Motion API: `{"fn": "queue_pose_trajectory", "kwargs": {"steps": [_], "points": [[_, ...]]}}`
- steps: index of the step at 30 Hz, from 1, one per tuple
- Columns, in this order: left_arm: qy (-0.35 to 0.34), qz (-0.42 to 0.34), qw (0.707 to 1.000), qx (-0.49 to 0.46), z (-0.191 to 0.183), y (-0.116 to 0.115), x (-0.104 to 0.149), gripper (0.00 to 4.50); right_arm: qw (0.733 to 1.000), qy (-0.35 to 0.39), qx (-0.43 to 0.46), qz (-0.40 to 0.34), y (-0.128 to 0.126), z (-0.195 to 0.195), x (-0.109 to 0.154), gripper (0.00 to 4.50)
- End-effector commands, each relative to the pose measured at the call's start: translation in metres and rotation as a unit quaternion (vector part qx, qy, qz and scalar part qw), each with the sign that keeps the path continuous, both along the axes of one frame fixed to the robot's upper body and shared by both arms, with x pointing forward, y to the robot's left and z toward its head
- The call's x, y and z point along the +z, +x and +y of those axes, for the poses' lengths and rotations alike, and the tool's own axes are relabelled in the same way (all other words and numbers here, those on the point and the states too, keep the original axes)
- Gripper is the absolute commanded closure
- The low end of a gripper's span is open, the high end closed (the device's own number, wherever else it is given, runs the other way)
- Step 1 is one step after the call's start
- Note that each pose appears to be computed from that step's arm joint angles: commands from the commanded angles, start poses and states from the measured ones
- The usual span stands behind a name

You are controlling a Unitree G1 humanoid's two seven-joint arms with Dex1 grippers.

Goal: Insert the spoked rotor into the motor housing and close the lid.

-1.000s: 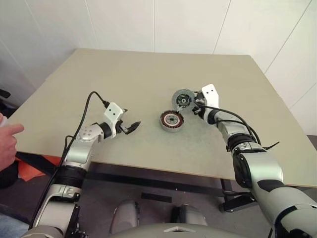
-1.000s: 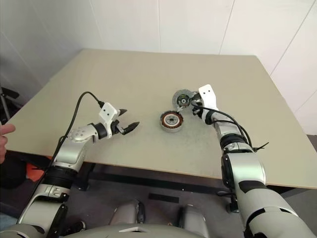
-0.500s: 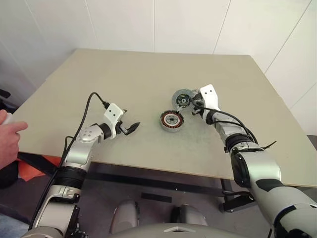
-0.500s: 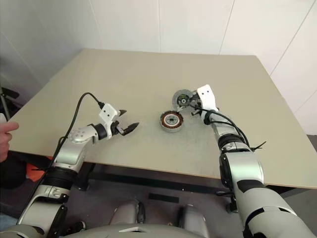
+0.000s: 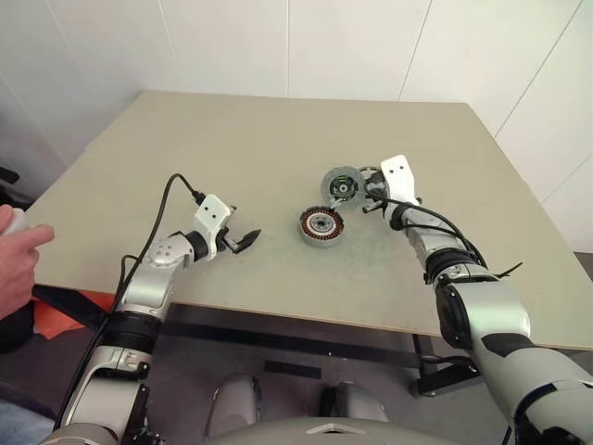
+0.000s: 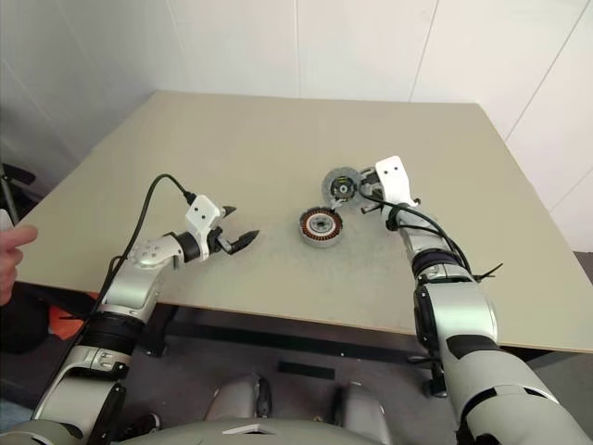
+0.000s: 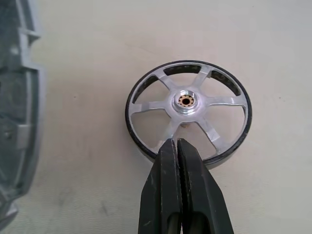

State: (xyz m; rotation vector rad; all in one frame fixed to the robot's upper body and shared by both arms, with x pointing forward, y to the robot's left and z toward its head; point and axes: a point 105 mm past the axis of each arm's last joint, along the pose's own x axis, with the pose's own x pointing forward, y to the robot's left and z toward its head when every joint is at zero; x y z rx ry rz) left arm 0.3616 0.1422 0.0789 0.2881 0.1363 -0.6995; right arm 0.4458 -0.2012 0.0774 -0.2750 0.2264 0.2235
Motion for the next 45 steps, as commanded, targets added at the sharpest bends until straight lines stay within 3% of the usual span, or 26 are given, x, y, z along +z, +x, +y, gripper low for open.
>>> {"fn": "queue_pose_trajectory", "kwargs": {"steps": [1, 4, 5, 7, 12, 21, 27, 34, 37, 41, 45], "points": [[0.003, -0.021, 1.000, -0.006, -0.003, 0.002, 0.009, 0.00, 0.997, 0.034, -0.043, -0.049, 0.010, -0.012, 0.031, 4.49], [0.006, -0.021, 1.000, -0.008, -0.003, 0.002, 0.008, 0.00, 0.990, 0.109, -0.084, -0.040, 0.012, -0.022, 0.034, 4.49], [0.007, -0.021, 1.000, -0.009, -0.003, 0.002, 0.008, 0.00, 0.987, 0.133, -0.090, -0.032, 0.012, -0.023, 0.033, 4.30], [0.009, -0.021, 1.000, -0.010, -0.003, 0.001, 0.007, 0.00, 0.980, 0.170, -0.099, -0.022, 0.012, -0.024, 0.031, 3.91], [0.011, -0.021, 1.000, -0.009, -0.003, 0.001, 0.007, 0.00, 0.956, 0.260, -0.136, 0.023, 0.008, -0.028, 0.016, 2.36], [0.025, -0.019, 0.999, -0.010, 0.000, -0.001, 0.003, 0.00, 0.925, 0.354, -0.123, 0.062, 0.004, -0.014, 0.004, 2.36], [0.029, -0.020, 0.999, -0.009, 0.002, -0.002, 0.002, 0.00, 0.930, 0.344, -0.113, 0.065, 0.004, -0.006, 0.002, 2.36], [0.029, -0.021, 0.999, -0.007, 0.003, -0.001, 0.002, 0.00, 0.963, 0.262, -0.049, 0.042, 0.009, 0.015, 0.012, 2.36], [0.029, -0.022, 0.999, -0.006, 0.003, -0.001, 0.002, 0.00, 0.966, 0.251, -0.041, 0.041, 0.010, 0.018, 0.012, 2.97], [0.029, -0.023, 0.999, -0.006, 0.003, -0.001, 0.002, 0.00, 0.969, 0.242, -0.039, 0.041, 0.009, 0.018, 0.012, 4.23], [0.032, -0.022, 0.999, -0.006, 0.003, -0.001, 0.000, 0.00, 0.968, 0.243, -0.047, 0.040, 0.009, 0.016, 0.011, 4.37]]}}
